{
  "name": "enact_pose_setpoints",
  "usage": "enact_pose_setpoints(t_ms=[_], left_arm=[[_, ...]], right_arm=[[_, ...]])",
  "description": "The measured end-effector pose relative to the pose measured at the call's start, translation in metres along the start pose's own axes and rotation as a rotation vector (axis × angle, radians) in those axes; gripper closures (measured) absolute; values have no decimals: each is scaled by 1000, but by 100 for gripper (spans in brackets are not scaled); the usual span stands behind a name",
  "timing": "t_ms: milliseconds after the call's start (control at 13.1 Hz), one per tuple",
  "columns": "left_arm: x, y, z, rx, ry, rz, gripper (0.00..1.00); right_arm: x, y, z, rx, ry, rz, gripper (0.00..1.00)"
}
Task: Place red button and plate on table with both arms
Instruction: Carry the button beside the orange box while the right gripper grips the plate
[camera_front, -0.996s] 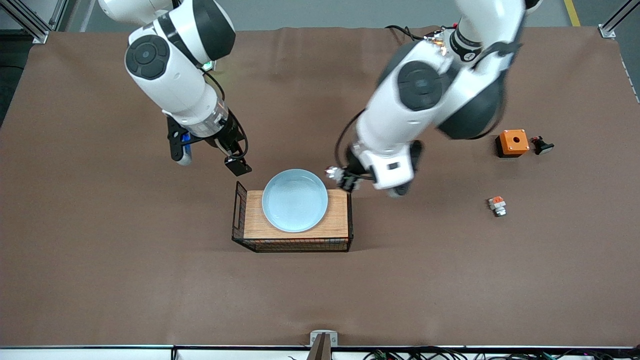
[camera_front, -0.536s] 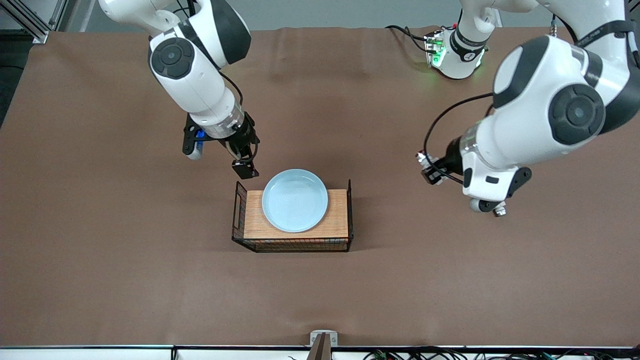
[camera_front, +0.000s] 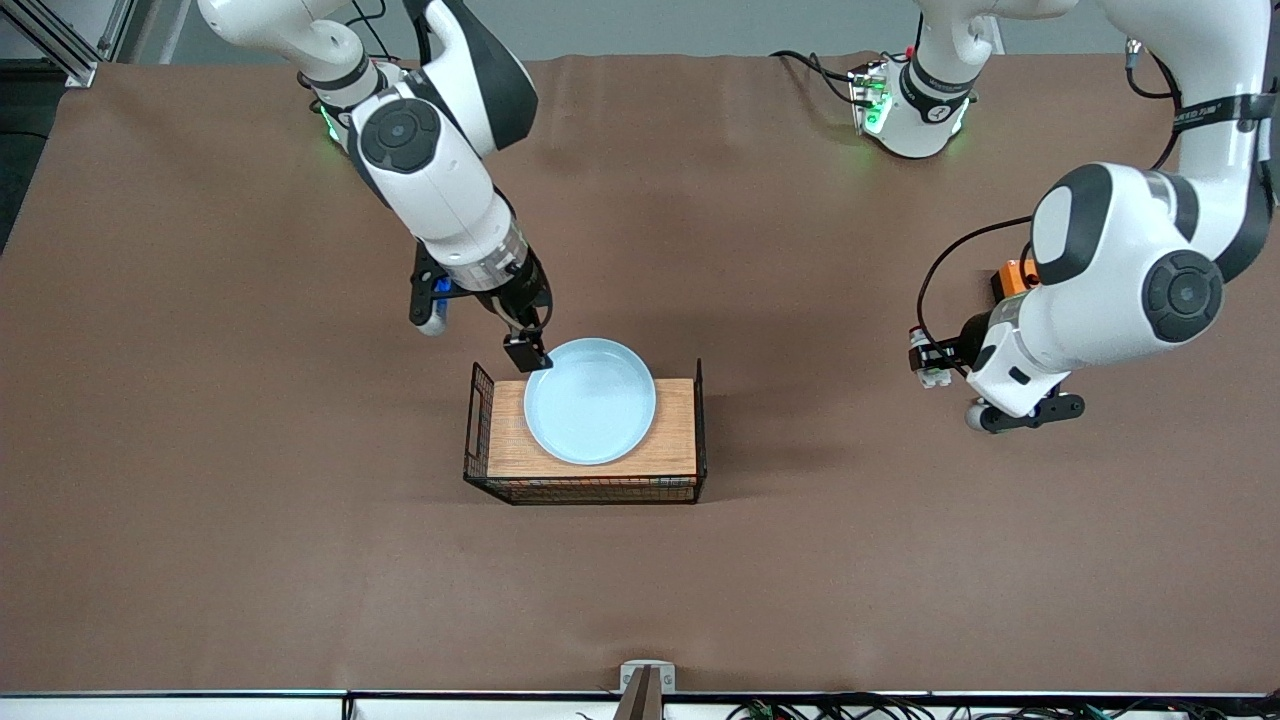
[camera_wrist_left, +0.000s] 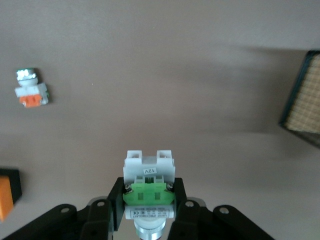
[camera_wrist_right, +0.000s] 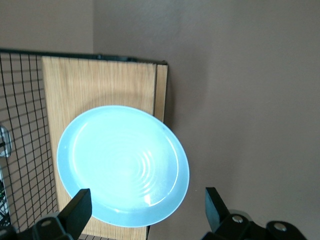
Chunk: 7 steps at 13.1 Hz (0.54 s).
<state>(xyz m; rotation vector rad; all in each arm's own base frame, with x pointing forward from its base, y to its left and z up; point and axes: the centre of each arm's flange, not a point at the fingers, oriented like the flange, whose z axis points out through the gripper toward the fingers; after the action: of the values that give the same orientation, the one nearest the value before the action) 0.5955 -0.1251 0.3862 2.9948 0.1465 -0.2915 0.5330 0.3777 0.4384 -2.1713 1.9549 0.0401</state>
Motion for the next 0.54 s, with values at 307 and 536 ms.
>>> enact_pose_setpoints(t_ms=[307,536], left_arm=[[-12,-18,72,14,4,101,59],[-15,-37,110,20,9,160,59]], right_arm=[[-3,4,33,-6,83,-73,0],[0,4,52,-28,102,-101,0]])
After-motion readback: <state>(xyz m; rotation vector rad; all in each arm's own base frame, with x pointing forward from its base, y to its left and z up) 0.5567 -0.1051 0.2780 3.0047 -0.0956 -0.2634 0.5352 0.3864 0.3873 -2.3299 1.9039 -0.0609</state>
